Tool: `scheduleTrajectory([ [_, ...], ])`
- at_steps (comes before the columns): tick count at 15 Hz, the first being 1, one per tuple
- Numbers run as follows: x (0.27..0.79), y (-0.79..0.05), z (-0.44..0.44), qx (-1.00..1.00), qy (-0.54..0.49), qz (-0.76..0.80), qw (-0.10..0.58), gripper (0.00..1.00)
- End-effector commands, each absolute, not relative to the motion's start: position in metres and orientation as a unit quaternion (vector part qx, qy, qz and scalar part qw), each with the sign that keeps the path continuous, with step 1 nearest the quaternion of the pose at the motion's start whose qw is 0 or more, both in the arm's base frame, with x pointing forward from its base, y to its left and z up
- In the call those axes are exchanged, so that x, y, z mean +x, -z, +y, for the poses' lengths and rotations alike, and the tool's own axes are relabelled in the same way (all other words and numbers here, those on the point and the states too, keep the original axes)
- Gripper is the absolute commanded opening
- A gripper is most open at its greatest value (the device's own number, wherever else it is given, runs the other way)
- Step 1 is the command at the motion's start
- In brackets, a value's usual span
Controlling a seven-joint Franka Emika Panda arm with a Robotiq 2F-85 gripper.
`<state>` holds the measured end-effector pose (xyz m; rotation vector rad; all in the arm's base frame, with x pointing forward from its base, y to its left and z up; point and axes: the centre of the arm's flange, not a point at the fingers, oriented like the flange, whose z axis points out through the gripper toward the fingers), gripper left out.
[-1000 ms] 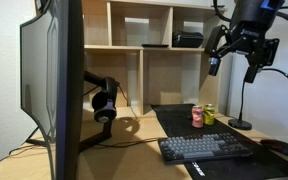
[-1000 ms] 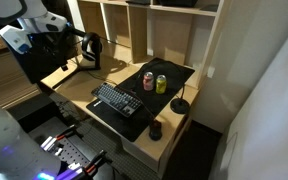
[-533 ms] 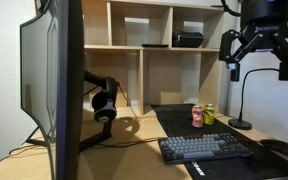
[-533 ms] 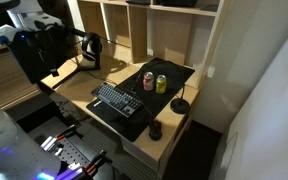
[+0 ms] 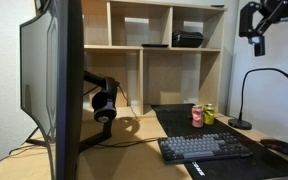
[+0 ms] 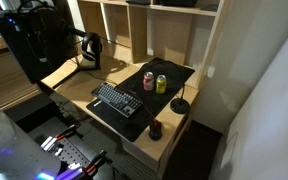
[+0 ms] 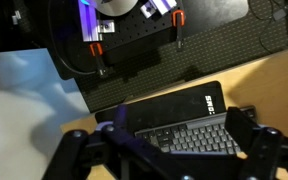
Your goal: Press the space key on the keyboard
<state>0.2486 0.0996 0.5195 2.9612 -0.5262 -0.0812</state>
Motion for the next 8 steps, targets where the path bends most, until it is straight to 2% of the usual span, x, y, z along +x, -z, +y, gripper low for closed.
scheduleTrajectory([
  [1,0.284,-0.543,0.107,0.973,0.019,-0.229,0.017,1.00],
  [4,0.289,-0.566,0.106,0.970,0.008,-0.244,-0.011,1.00],
  [5,0.274,-0.550,0.105,0.973,0.006,-0.232,0.007,1.00],
  [8,0.281,-0.562,0.105,0.972,0.002,-0.237,-0.004,1.00],
])
